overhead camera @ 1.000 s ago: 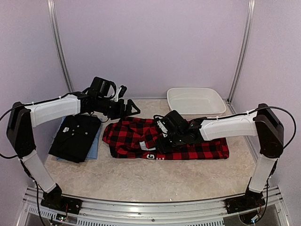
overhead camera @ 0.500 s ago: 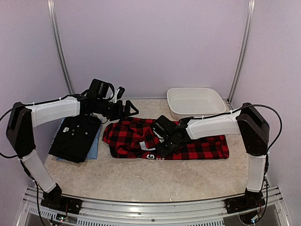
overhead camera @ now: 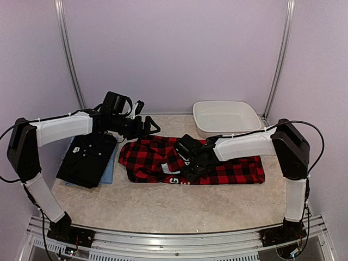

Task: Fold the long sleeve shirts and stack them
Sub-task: Pick up the sleeve from the rectangle-folded shirt.

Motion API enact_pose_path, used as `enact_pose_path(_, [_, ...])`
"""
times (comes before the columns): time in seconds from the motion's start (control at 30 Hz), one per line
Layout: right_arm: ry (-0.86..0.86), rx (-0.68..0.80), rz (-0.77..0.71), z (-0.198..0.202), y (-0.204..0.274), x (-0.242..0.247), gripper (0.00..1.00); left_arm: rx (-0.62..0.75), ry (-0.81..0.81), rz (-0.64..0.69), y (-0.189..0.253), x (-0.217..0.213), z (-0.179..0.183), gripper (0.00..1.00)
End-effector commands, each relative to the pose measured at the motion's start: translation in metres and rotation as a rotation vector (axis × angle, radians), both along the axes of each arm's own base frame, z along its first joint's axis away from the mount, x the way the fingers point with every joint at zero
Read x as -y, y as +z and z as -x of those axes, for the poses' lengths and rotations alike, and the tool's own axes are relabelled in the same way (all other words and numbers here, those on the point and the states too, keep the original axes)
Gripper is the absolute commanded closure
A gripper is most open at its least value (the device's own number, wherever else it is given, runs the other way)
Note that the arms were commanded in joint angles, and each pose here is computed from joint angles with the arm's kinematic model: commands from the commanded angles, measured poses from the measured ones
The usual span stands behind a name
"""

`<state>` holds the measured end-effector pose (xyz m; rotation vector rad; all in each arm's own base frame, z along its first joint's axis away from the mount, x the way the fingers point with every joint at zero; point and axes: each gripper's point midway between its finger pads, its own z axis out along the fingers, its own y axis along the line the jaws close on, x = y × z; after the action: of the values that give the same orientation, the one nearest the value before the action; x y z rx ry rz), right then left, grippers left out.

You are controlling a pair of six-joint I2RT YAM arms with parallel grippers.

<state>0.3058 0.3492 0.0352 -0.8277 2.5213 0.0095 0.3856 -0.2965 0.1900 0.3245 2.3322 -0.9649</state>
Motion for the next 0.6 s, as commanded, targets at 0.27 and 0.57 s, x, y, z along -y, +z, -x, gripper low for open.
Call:
enact_pose_path(0.27, [-0.034, 0.062, -0.014, -0.007, 0.03, 0.003, 1.0, 0.056, 0.082, -0.047, 0.005, -0.027, 0.0, 0.01])
enact_pose_path(0.57, [-0.033, 0.069, -0.219, -0.005, 0.079, -0.003, 1.0, 0.033, 0.137, 0.119, 0.012, -0.057, 0.003, 0.01])
